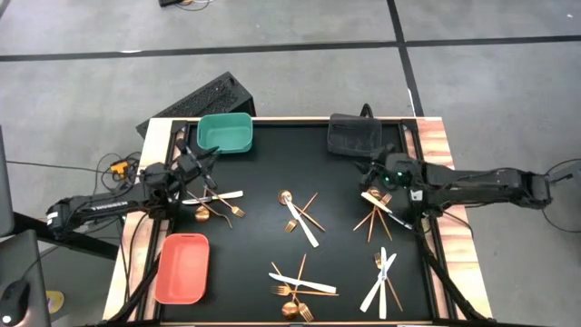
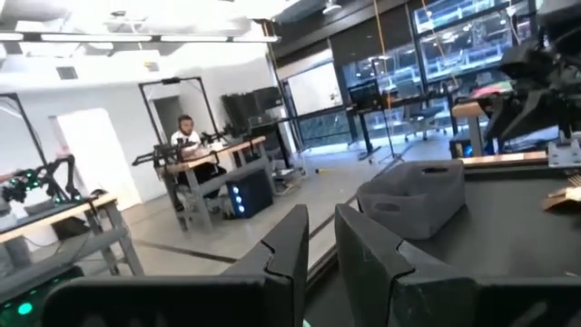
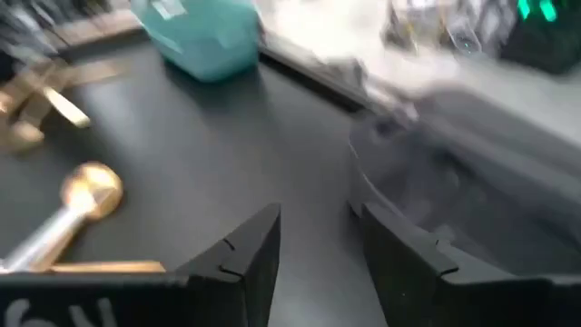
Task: Sort silverware by color (type)
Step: Put the white knife into the black bin
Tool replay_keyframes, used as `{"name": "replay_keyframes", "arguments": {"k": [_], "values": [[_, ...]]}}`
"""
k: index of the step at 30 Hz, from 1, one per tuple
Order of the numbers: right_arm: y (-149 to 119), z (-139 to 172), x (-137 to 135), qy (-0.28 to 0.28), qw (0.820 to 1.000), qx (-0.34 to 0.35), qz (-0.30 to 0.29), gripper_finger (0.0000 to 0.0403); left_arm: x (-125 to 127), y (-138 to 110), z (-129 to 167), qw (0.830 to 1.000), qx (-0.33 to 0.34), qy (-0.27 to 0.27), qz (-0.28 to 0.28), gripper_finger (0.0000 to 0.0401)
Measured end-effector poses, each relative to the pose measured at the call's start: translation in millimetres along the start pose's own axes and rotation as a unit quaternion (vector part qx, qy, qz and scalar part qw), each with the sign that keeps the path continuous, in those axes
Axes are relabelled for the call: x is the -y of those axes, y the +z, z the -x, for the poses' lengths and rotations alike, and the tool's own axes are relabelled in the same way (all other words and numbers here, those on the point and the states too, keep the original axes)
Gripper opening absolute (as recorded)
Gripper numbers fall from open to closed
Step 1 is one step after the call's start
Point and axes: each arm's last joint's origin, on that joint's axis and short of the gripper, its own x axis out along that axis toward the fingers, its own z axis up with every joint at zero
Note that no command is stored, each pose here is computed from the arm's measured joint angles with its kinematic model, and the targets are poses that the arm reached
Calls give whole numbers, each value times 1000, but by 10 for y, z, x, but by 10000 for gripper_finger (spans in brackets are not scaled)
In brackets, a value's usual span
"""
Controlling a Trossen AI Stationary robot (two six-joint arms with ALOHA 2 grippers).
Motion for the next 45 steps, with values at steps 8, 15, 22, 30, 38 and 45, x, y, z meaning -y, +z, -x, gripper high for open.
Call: {"name": "replay_keyframes", "arguments": {"k": [8,15,22,30,38,45], "values": [[182,-45,-63,-48,988,-141,26,165,22,-145,-83,996,-63,3,64,50],[347,-228,-22,-83,982,-167,38,188,34,-239,-117,990,-109,42,80,50],[551,-224,45,-83,969,-230,33,224,20,-195,-133,989,-85,61,103,50],[649,-92,80,-108,966,-232,-22,230,-41,-151,-131,968,-55,148,196,50],[543,-104,-26,-108,963,-248,18,230,-4,-243,-120,985,-116,112,67,50],[452,102,-181,-89,933,-349,-16,230,37,-279,-116,978,-132,81,141,50]]}}
